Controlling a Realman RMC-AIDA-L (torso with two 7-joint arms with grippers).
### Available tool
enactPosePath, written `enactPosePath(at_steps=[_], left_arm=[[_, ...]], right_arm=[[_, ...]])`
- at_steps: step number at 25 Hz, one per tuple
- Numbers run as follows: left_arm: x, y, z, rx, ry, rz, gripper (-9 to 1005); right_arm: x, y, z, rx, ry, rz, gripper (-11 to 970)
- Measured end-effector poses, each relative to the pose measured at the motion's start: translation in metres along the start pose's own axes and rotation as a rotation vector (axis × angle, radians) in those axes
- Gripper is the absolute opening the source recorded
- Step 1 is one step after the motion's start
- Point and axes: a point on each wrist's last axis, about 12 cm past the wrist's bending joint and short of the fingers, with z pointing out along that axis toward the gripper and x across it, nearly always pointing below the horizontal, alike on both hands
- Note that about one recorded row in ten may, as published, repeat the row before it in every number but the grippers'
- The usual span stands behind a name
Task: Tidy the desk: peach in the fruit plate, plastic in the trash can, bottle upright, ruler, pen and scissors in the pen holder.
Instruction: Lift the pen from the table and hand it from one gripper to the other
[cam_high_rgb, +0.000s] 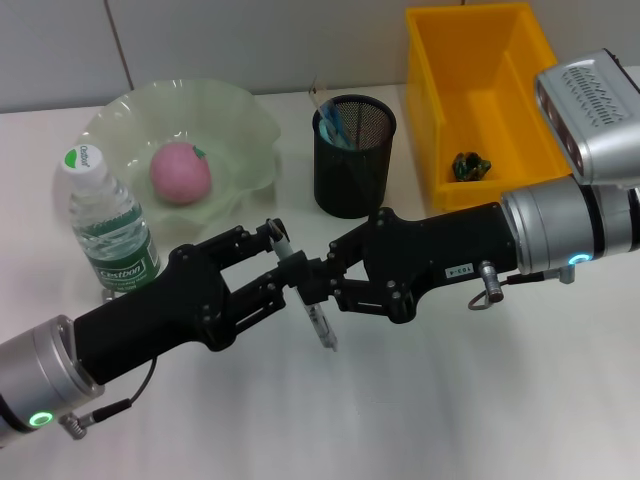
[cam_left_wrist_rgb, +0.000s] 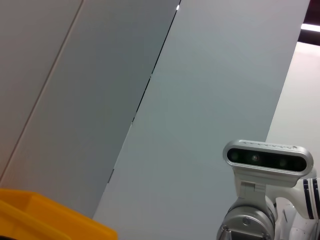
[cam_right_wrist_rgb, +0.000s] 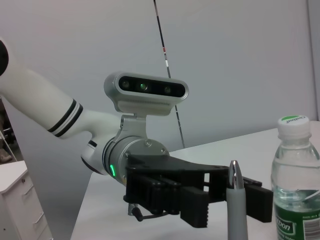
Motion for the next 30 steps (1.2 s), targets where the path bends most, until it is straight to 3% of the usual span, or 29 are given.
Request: enactPosePath(at_steps=[10, 30], left_arm=[[0.0024, -0.0009, 0.002, -0.009, -0.011, 0.027, 526], [0.0036, -0.0017, 0.0016, -0.016, -0.019, 0.043, 430]], right_arm=[[0.0008, 0.0007, 0.0027, -0.009, -0.004, 0.01, 123], [-0.0004, -0.0013, 0.0044, -0.002, -0.002, 0.014, 123]])
